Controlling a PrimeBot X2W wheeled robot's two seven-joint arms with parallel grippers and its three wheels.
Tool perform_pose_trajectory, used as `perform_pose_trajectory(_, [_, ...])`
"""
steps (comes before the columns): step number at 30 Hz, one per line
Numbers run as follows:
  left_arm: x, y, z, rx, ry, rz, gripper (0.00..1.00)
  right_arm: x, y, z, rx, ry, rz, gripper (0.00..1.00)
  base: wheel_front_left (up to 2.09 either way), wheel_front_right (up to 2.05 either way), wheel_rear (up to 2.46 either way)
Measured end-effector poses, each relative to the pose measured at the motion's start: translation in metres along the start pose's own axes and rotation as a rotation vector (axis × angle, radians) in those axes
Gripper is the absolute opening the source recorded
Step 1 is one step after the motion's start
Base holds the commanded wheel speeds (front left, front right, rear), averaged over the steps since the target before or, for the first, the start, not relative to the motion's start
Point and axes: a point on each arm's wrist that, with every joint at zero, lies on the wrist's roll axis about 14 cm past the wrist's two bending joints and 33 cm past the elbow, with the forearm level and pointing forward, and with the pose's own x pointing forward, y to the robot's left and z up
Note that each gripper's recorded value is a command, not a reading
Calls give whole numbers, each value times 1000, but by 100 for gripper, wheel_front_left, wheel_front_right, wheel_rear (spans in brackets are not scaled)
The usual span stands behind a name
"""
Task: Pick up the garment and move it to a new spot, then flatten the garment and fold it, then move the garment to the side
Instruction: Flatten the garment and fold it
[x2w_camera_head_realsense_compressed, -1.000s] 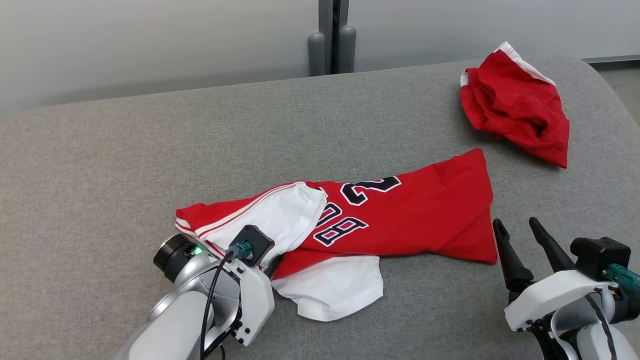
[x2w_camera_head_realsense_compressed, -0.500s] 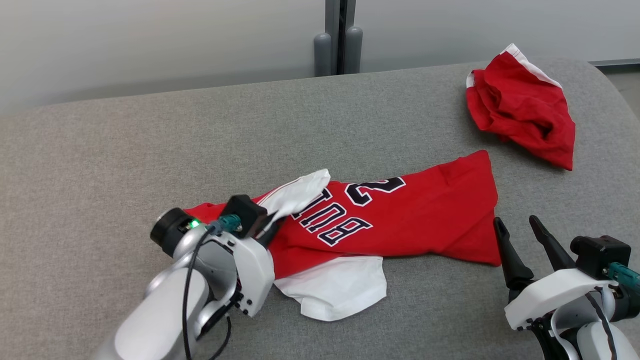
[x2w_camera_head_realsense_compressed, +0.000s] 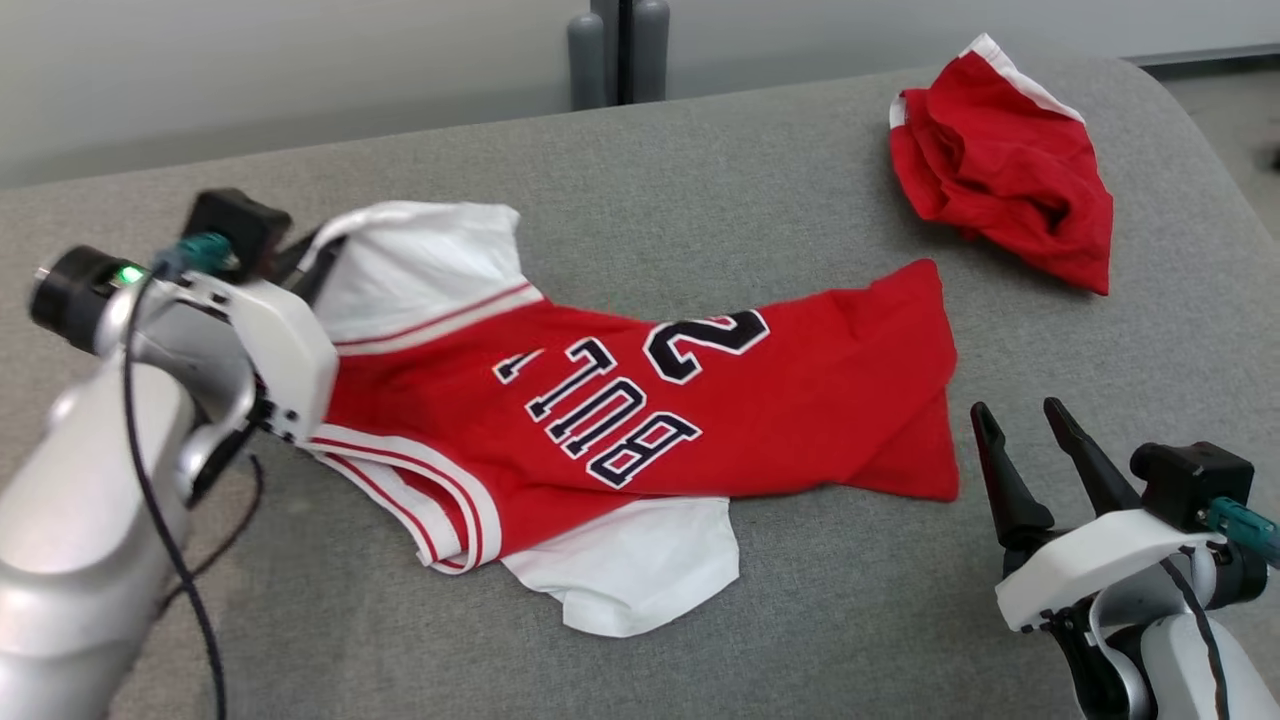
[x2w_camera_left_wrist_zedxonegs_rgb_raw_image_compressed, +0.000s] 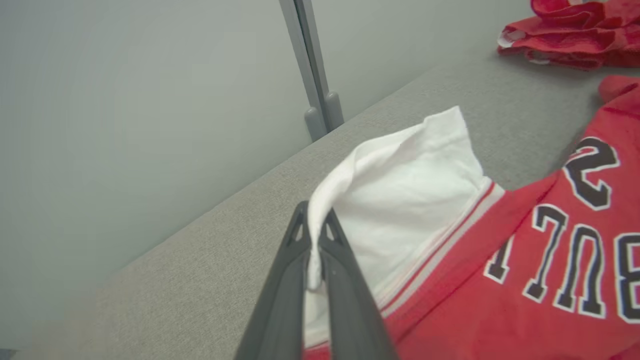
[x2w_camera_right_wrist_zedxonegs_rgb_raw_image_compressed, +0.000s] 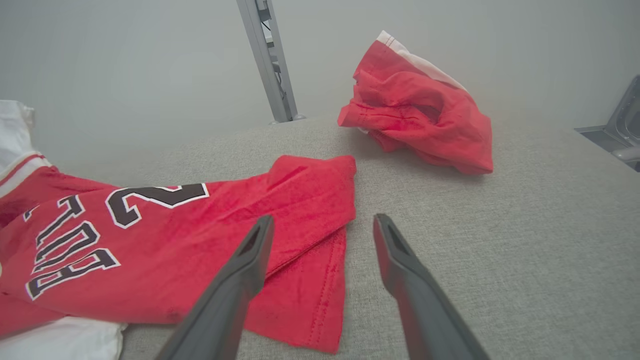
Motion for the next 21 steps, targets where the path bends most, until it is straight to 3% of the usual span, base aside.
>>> perform_pose_trajectory(5, [15,41,4,18,-4,64,0,2,-8,-4,10,1,-28,100,0,0,0])
perform_pose_trajectory(13, [50,78,-4,12,7,110,0,5,-21,-16,30,20,-76,100,0,0,0])
perform_pose_trajectory(21, [75,87,-21,-13,41,121,0,4,-31,-25,31,37,-108,100,0,0,0])
